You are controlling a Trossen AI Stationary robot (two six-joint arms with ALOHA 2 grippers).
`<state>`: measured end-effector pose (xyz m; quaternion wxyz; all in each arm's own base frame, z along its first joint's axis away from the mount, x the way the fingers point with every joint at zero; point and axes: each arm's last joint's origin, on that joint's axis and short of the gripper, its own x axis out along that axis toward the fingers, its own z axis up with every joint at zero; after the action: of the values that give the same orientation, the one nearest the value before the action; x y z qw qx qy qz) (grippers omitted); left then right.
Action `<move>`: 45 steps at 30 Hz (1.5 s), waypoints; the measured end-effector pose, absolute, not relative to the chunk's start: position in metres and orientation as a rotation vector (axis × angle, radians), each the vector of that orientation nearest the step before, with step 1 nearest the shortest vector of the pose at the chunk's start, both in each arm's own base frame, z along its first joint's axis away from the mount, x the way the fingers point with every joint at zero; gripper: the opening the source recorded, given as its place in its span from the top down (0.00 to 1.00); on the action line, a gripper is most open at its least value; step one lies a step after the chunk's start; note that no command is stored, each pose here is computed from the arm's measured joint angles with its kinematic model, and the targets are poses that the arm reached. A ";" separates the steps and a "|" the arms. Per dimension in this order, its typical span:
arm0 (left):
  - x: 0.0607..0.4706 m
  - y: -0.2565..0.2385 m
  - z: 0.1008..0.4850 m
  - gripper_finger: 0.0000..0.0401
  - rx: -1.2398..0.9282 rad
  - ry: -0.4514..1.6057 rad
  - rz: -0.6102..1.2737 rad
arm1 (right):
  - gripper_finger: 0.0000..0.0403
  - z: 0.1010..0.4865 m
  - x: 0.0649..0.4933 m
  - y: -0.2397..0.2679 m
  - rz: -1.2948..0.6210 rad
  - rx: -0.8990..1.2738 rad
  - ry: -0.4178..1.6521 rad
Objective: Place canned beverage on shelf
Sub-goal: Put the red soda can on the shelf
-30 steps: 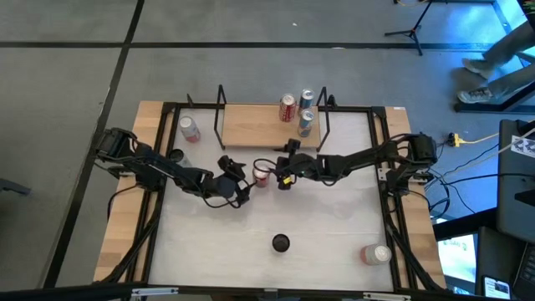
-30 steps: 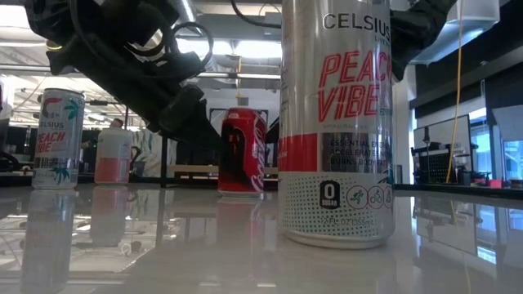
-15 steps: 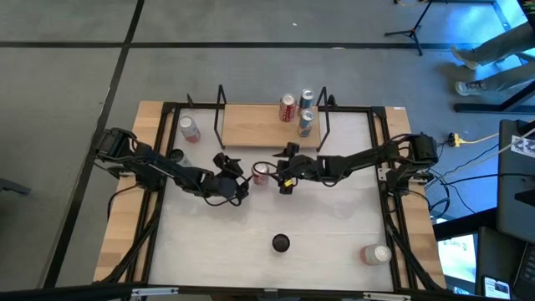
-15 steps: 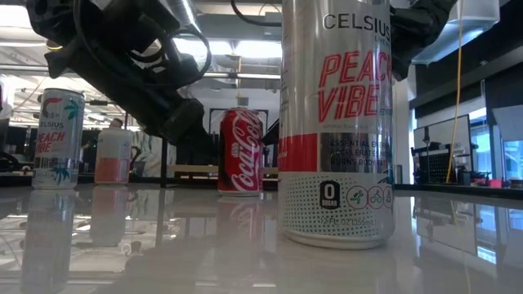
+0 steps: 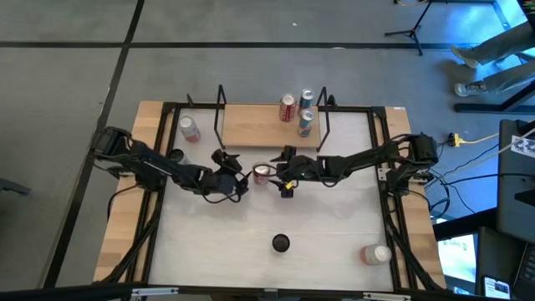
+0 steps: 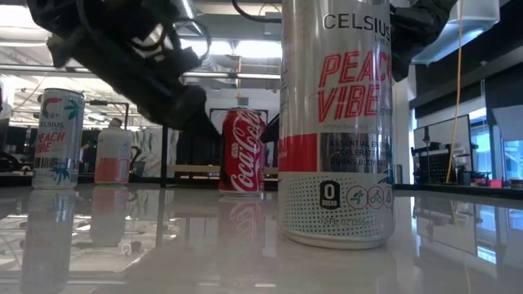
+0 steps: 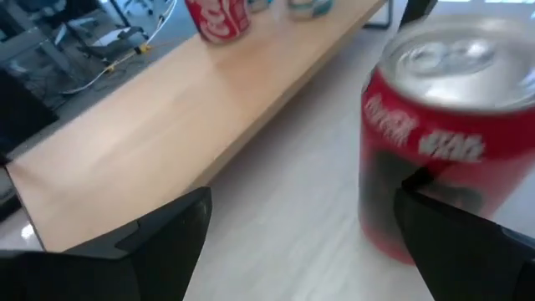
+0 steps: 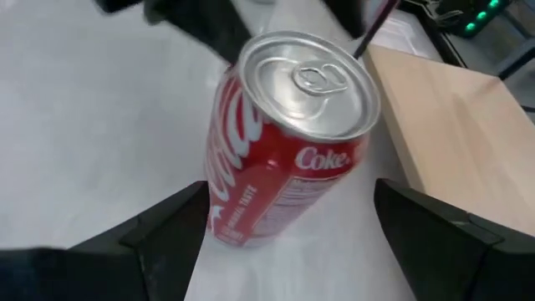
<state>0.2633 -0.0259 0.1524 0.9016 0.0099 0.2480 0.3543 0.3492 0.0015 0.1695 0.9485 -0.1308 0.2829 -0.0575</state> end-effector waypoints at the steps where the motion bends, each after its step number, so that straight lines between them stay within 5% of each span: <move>1: 0.262 -0.026 0.157 0.08 0.017 0.505 0.722 | 0.16 0.169 0.349 0.002 -0.115 -0.266 0.577; 17: 0.255 -0.029 0.212 0.08 -0.118 0.324 0.387 | 0.16 0.204 0.320 0.000 -0.133 -0.233 0.656; 27: 0.277 -0.005 0.195 0.08 -0.148 0.288 0.377 | 0.16 0.187 0.300 0.012 -0.125 -0.183 0.814; 45: 0.292 0.001 0.164 0.08 -0.113 0.347 0.386 | 0.16 0.175 0.294 0.023 -0.144 -0.203 0.773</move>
<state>0.2916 0.0012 0.1643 0.9650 -0.0557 0.1713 0.1906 0.2936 0.0227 0.1750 0.9187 -0.0987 0.3759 -0.0702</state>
